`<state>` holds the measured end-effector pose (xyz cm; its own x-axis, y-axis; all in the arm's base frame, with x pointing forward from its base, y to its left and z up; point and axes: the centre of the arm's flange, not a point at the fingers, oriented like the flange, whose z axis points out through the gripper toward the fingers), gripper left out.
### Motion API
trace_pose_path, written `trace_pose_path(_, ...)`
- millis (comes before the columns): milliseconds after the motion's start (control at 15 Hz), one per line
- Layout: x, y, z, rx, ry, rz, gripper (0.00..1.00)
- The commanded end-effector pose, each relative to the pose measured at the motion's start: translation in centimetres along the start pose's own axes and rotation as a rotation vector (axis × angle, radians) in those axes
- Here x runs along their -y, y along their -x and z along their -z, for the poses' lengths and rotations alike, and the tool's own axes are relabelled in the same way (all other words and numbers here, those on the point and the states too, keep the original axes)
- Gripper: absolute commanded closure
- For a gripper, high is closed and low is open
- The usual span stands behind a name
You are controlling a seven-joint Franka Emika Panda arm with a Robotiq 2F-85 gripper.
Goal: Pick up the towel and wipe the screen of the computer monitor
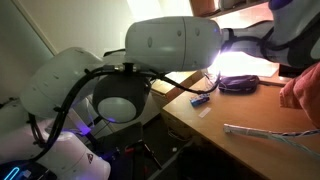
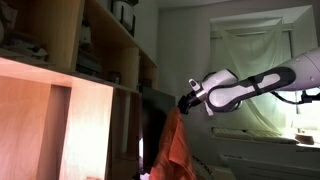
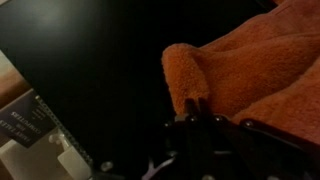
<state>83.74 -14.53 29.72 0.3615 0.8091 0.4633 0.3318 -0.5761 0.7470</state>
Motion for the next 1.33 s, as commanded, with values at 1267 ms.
trace_pose_path(1267,3.9,-12.9,1.4,-0.156,0.044,0.155,0.96)
